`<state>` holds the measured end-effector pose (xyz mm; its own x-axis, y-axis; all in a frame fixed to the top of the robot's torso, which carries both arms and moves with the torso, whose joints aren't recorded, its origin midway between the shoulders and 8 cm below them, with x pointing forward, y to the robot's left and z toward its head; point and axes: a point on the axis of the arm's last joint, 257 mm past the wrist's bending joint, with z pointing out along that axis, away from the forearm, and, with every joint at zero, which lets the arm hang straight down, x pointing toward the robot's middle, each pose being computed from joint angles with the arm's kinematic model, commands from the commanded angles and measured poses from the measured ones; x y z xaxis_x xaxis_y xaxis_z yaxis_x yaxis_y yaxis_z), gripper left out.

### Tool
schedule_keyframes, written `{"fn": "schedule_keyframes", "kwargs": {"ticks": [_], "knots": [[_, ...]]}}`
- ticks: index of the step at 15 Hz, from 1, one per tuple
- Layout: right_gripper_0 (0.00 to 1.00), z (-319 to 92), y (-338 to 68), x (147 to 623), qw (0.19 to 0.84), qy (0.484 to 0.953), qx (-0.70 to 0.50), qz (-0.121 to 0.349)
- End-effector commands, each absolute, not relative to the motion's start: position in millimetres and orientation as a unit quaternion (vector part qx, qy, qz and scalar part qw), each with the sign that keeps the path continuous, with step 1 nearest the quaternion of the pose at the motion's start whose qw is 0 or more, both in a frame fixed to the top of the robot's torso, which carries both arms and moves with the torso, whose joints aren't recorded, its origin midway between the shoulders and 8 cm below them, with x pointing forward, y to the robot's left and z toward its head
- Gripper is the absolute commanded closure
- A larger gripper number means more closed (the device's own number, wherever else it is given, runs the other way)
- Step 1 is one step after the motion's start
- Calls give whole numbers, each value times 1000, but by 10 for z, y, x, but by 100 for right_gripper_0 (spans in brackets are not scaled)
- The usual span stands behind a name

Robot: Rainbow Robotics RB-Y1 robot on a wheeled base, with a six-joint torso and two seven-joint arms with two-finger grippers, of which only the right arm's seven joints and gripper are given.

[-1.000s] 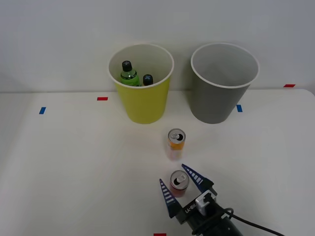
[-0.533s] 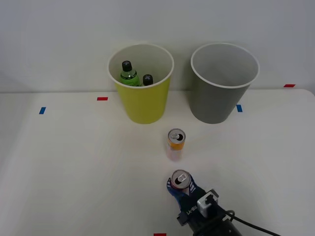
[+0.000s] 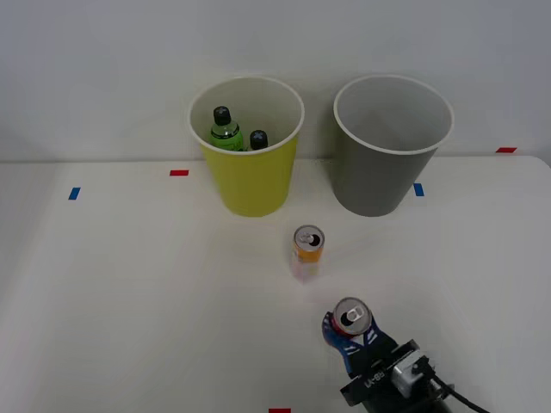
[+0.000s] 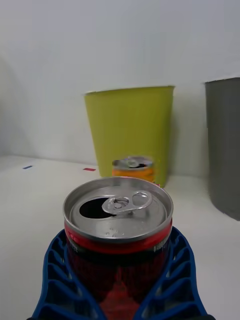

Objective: Put cans in the gray bin, plastic bottles in the light green bin

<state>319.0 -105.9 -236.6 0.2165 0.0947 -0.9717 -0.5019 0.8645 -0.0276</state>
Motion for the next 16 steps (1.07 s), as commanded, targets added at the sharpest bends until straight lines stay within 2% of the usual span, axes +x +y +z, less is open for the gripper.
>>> {"fn": "schedule_keyframes", "kwargs": {"ticks": [1,3,5,10,13,16], "knots": [[100,-2060,-1393,3124,772,588,-151,188],[100,-1845,-1446,3208,775,589,-133,185],[100,-1457,-1450,3362,780,588,-98,190],[100,-598,-1394,3806,782,578,-41,228],[100,-251,-1407,4157,788,572,-40,224],[100,96,-1404,4406,785,564,-13,255]]}}
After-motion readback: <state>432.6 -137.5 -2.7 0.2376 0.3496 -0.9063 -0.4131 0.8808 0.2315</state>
